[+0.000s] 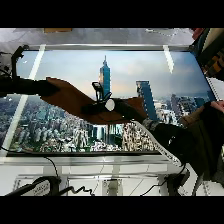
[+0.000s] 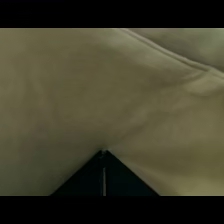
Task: Fold the clothes and pants, and hang the long-sleeved shirts on hangers.
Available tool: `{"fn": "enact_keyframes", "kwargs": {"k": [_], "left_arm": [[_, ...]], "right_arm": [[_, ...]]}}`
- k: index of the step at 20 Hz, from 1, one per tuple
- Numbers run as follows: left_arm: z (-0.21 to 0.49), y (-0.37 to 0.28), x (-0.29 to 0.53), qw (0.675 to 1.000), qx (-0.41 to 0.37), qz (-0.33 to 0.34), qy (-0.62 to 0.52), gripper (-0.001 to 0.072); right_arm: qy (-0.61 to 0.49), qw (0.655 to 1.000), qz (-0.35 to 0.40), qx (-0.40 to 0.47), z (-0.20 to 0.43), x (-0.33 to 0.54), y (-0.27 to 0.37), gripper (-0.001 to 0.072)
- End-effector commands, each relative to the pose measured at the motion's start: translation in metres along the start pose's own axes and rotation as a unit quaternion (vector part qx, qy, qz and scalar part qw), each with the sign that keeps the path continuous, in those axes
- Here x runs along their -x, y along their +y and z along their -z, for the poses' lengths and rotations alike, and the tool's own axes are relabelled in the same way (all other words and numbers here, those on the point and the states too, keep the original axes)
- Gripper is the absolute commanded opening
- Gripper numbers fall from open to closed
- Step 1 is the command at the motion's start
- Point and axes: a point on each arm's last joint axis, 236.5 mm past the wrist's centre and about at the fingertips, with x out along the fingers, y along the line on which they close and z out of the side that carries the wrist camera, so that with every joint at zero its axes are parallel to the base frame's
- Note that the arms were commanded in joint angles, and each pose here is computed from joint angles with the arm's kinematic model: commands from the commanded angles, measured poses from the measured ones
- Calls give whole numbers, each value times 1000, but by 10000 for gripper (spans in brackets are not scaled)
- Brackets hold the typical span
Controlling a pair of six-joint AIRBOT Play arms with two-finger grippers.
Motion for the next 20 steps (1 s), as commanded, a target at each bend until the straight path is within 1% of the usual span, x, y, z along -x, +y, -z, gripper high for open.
{"fn": "enact_keyframes", "kwargs": {"k": [1, 3, 6, 8, 10, 13, 16, 18, 20], "left_arm": [[1, -6, -3, 1000, -5, 5, 4, 7], [-1, -15, -16, 1000, -7, 25, 8, 7], [-6, -48, -58, 997, -15, 78, 16, 7], [-3, -70, -98, 994, -29, 96, 30, 8], [-1, -92, -147, 993, -42, 104, 33, 7], [9, -129, -221, 992, -61, 103, 24, 7], [11, -163, -274, 994, -57, 92, -17, 7], [2, -174, -292, 994, -61, 72, -61, 8], [-3, -187, -298, 992, -60, 69, -88, 10]], "right_arm": [[23, 1000, -7, 1, 8, -9, 11, 10], [54, 998, 27, 7, 8, 4, -27, 11], [104, 990, 92, -17, 1, 48, -111, 11], [103, 985, 124, -55, -19, 97, -164, 10], [71, 982, 144, -96, -46, 156, -205, 11], [-3, 978, 170, -124, -82, 247, -245, 11], [-64, 970, 197, -131, -102, 315, -267, 11], [-87, 964, 210, -137, -107, 343, -275, 11], [-96, 960, 219, -145, -107, 355, -285, 11]]}}
